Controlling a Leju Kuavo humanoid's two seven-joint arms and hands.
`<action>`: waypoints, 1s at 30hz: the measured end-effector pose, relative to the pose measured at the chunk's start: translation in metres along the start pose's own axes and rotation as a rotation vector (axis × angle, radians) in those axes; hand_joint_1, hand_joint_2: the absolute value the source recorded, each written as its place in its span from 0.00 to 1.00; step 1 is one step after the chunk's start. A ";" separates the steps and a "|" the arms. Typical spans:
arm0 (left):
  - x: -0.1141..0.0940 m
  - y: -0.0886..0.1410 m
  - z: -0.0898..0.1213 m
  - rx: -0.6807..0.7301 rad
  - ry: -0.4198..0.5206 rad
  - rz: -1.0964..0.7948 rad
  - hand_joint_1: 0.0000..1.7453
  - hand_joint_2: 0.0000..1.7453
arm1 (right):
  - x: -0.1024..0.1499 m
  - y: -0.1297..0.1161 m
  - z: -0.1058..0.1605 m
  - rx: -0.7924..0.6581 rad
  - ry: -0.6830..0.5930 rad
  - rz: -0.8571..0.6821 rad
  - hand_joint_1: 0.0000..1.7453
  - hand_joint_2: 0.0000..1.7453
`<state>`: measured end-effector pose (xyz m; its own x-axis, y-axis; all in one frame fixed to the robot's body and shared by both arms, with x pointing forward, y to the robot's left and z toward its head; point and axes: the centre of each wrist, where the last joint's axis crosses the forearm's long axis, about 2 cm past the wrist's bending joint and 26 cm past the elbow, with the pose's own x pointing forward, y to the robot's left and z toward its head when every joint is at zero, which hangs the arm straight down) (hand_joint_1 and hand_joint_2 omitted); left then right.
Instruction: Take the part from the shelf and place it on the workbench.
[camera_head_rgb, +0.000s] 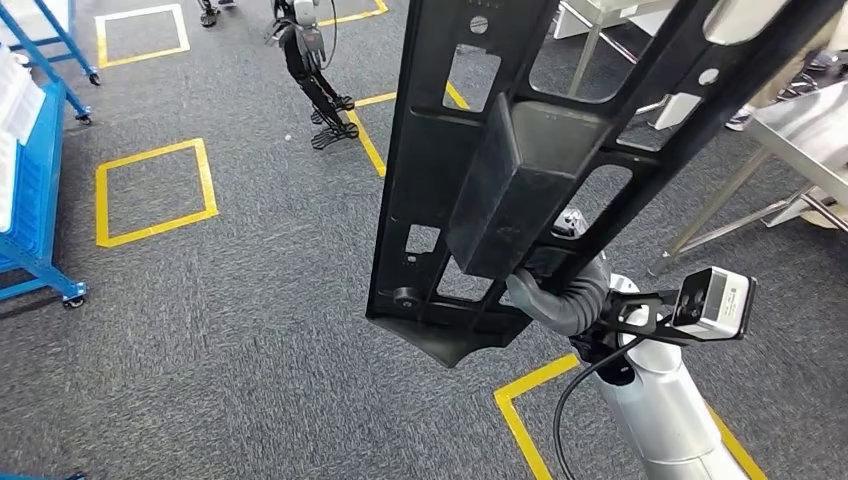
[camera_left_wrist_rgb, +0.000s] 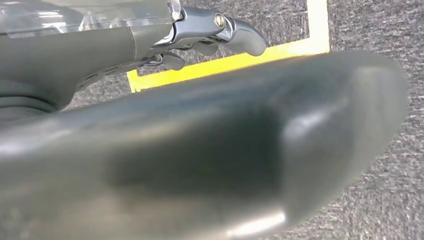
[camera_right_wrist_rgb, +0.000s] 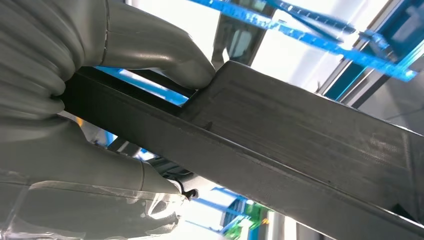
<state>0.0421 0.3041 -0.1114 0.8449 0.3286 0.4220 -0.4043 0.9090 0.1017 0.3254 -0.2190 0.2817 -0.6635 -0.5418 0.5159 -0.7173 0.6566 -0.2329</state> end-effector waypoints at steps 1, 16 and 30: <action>0.001 0.000 0.000 -0.002 -0.001 0.000 0.00 0.00 | 0.001 -0.001 0.001 -0.005 0.000 0.003 1.00 1.00; 0.003 0.000 -0.001 -0.023 -0.011 0.008 0.00 0.00 | 0.005 -0.008 0.013 -0.019 -0.016 -0.011 1.00 1.00; -0.002 0.000 0.000 -0.017 0.006 0.013 0.00 0.00 | -0.001 -0.010 0.010 -0.021 -0.020 -0.053 1.00 1.00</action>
<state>0.0407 0.3034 -0.1117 0.8417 0.3416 0.4182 -0.4090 0.9089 0.0807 0.3315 -0.2300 0.2756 -0.6289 -0.5863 0.5106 -0.7470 0.6376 -0.1881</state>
